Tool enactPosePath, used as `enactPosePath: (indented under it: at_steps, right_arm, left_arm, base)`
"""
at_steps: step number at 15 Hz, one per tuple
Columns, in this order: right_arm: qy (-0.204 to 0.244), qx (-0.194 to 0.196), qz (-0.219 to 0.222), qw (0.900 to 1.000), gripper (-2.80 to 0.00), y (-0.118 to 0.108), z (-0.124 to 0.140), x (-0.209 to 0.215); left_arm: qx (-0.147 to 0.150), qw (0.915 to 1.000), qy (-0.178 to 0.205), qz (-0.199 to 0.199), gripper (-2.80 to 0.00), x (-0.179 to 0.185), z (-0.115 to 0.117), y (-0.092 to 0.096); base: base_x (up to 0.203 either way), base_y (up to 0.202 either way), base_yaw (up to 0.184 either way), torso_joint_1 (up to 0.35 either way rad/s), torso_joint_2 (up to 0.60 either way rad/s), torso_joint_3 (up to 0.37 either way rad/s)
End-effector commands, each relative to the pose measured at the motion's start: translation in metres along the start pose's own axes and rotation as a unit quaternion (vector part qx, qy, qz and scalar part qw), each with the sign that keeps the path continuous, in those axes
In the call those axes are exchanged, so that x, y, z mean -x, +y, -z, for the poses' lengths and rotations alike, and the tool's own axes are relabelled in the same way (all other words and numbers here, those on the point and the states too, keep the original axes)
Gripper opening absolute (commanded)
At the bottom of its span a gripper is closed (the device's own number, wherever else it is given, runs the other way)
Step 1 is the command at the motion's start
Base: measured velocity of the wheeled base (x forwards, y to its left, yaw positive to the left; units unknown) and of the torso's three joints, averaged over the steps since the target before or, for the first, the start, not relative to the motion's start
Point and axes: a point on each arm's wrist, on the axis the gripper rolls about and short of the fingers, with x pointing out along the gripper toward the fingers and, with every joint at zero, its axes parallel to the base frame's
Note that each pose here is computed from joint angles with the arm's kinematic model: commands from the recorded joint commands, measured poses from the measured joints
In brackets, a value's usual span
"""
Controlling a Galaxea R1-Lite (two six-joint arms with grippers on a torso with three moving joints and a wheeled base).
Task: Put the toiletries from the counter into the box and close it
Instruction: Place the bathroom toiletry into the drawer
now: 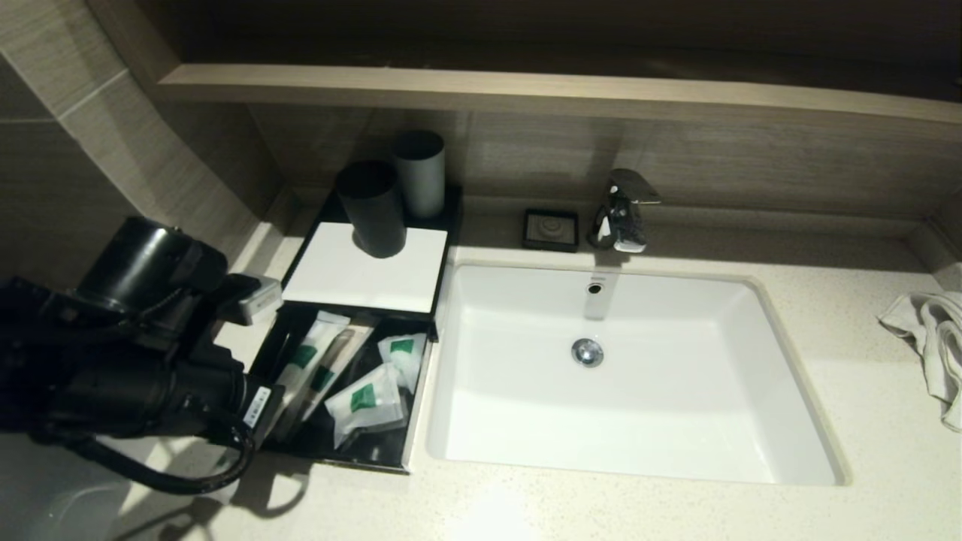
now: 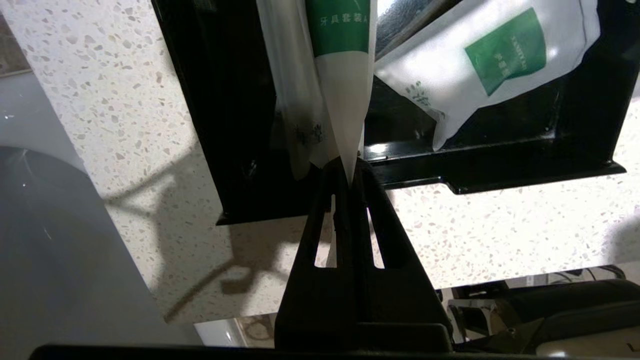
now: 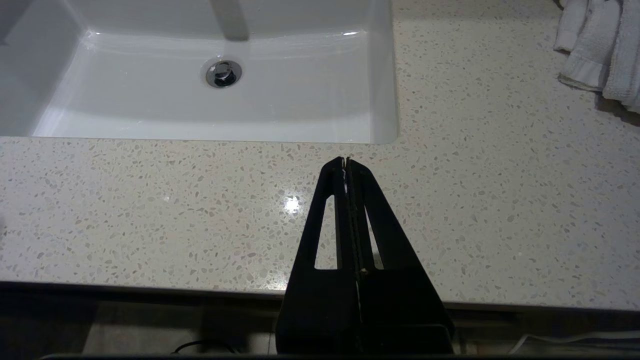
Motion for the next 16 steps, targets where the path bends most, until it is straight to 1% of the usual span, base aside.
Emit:
enactPosePath:
  at_steps: [1,4,8,12,15,16]
  right_arm:
    - [0.001,0.0,0.0,1.0,-2.8,0.0,0.0,0.0]
    - [0.001,0.0,0.0,1.0,-2.8,0.0,0.0,0.0]
    - [0.001,0.0,0.0,1.0,-2.8,0.0,0.0,0.0]
    - [0.001,0.0,0.0,1.0,-2.8,0.0,0.0,0.0]
    - [0.0,0.0,0.0,1.0,-2.8,0.0,0.0,0.0]
    - [0.001,0.0,0.0,1.0,-2.8,0.0,0.0,0.0]
  left_arm:
    - [0.001,0.9999,0.013,-0.002,-2.8,-0.013,-0.005,0.0]
    - [0.015,0.9998,0.01,-0.003,-2.8,-0.023,-0.018,-0.001]
    - [0.024,0.9997,0.005,-0.002,-2.8,-0.035,-0.033,-0.003]
    - [0.037,0.9993,0.007,-0.002,-2.8,-0.045,-0.039,-0.004]
    - [0.053,0.9984,-0.017,-0.002,-2.8,-0.053,-0.047,-0.005]
    - [0.055,0.9983,-0.02,-0.002,-2.8,-0.055,-0.048,-0.005]
  base:
    - [0.0,0.0,0.0,0.0,0.0,0.0]
    - [0.0,0.0,0.0,0.0,0.0,0.0]
    - [0.0,0.0,0.0,0.0,0.0,0.0]
    - [0.0,0.0,0.0,0.0,0.0,0.0]
    - [0.0,0.0,0.0,0.0,0.0,0.0]
    - [0.0,0.0,0.0,0.0,0.0,0.0]
